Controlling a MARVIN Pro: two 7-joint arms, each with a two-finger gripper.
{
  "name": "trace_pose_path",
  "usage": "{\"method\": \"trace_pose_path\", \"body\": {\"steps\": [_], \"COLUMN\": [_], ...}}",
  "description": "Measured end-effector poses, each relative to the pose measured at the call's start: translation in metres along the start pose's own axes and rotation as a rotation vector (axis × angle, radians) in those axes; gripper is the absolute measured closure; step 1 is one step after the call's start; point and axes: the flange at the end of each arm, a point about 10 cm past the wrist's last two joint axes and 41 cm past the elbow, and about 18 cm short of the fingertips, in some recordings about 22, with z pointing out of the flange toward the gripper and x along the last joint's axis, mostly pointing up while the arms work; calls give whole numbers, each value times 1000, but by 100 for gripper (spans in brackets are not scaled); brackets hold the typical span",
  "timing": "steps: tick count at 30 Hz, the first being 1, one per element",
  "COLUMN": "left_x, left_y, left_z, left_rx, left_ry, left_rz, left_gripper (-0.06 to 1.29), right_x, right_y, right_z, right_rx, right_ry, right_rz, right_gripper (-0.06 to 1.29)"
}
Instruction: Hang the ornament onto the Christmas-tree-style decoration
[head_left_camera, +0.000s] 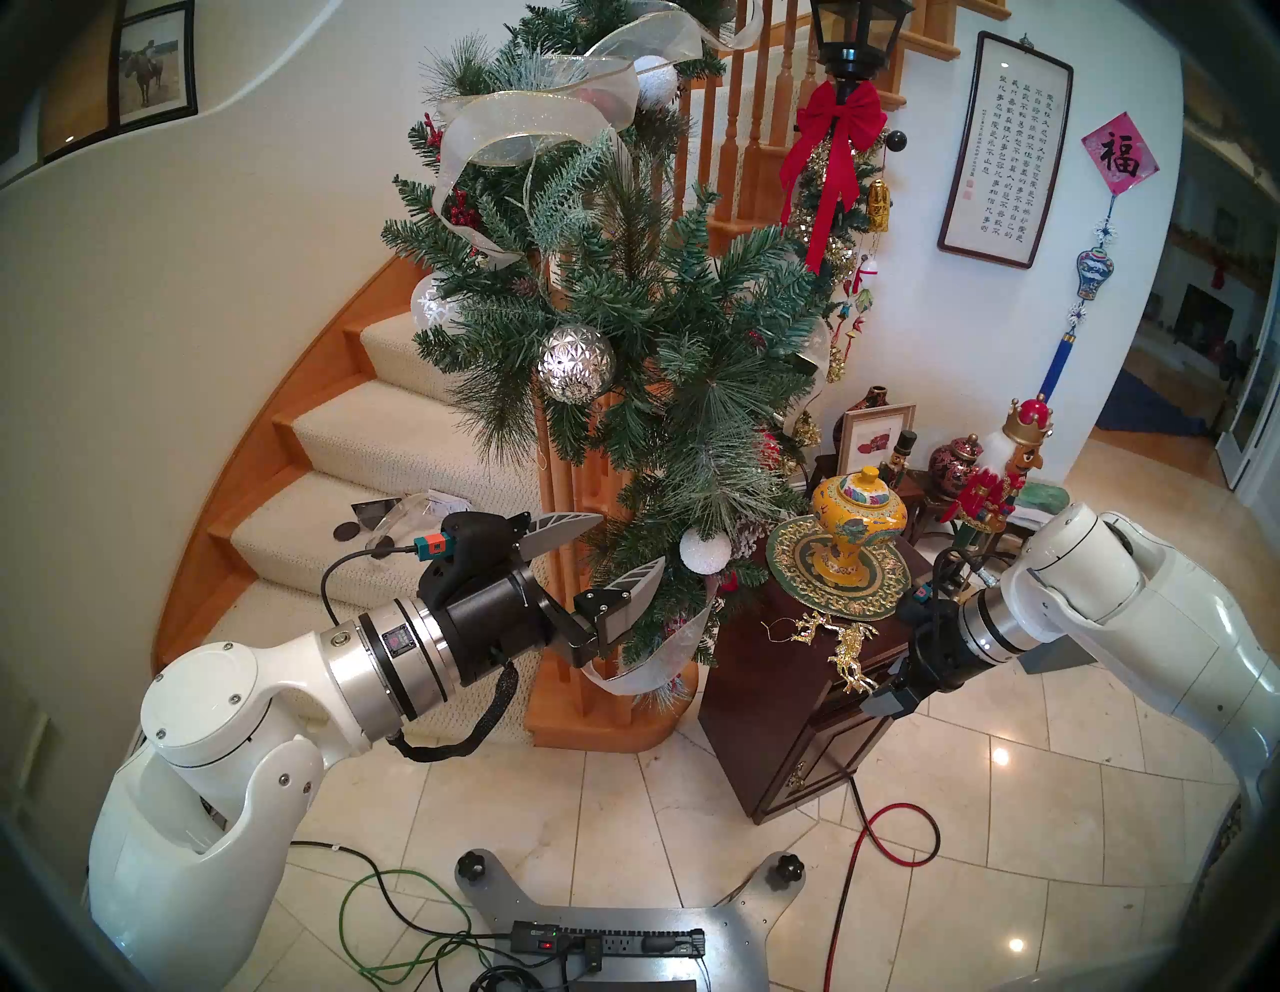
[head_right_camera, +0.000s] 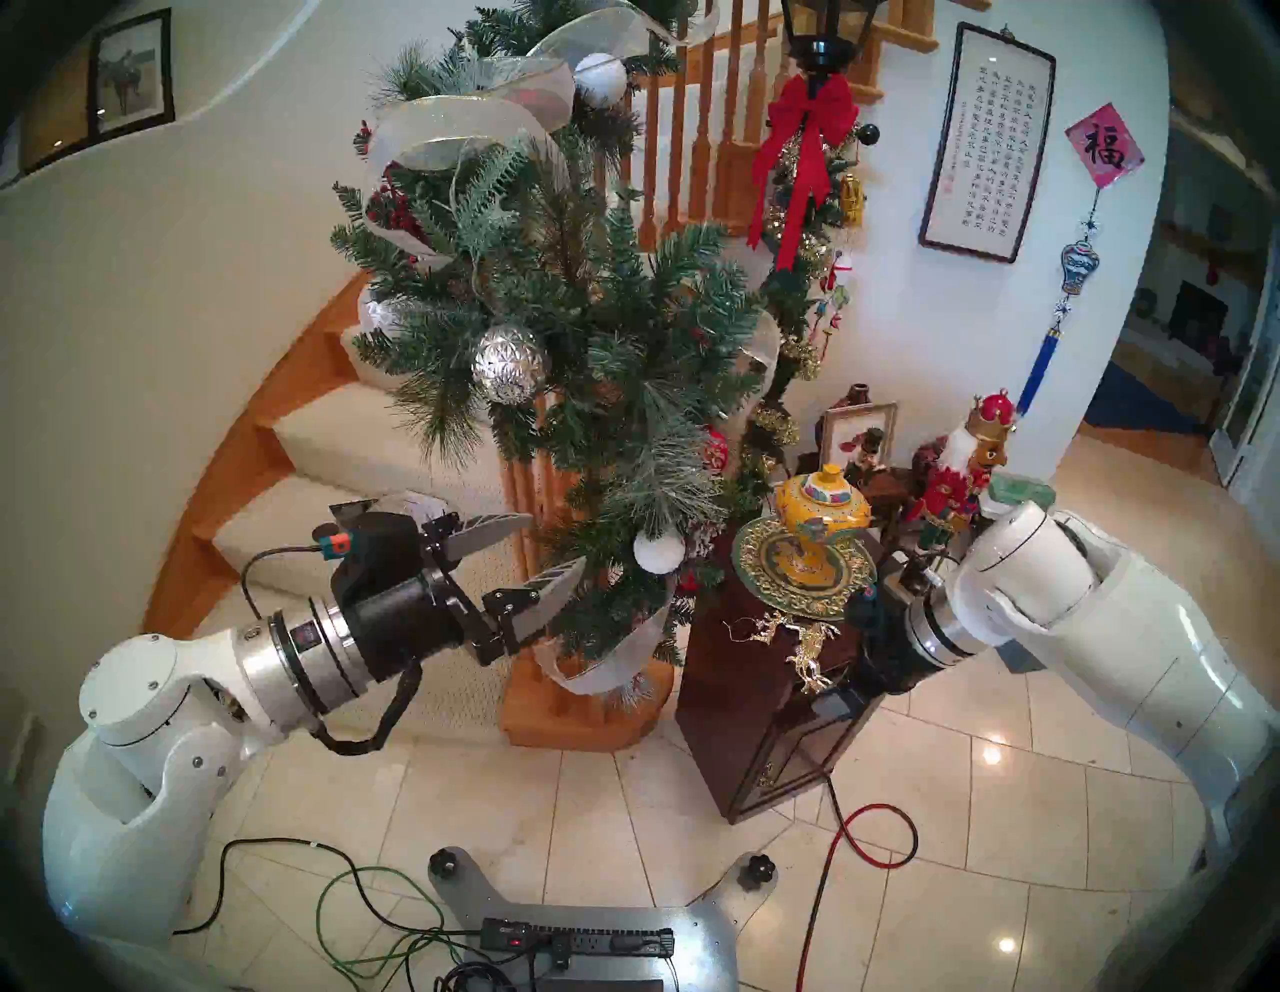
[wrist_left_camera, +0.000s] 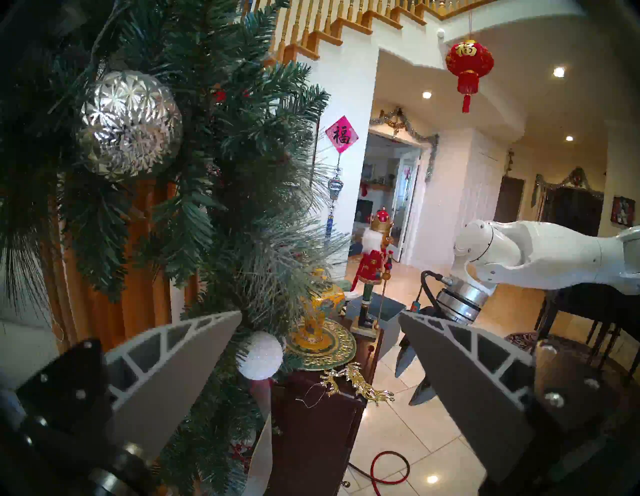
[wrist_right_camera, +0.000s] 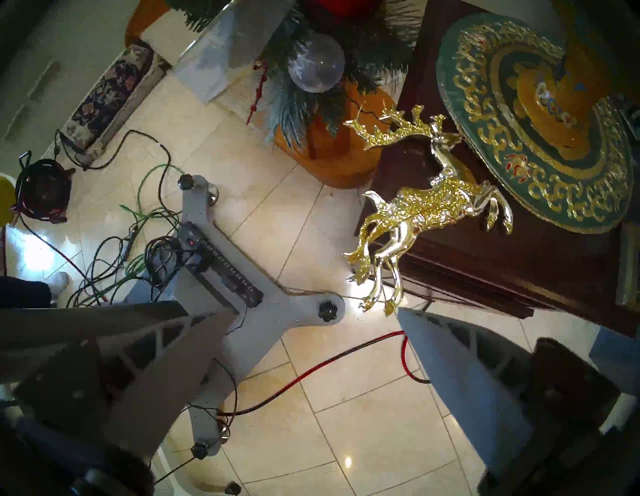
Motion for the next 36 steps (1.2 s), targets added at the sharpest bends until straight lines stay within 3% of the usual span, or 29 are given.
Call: {"method": "trace_pose_path", "body": {"steps": [13,36], "left_x": [0,0], "left_y": [0,0], "left_z": [0,0], "left_rx": [0,0], "left_ry": [0,0], "left_rz": [0,0], "left_gripper": [-1,-1], "right_x": [-7,9], "right_y": [0,7], "right_z": [13,19], "right_rx": [27,18], "right_ry": [-32,-17], "right_rz": [-5,8], "right_gripper": [-1,-1]}}
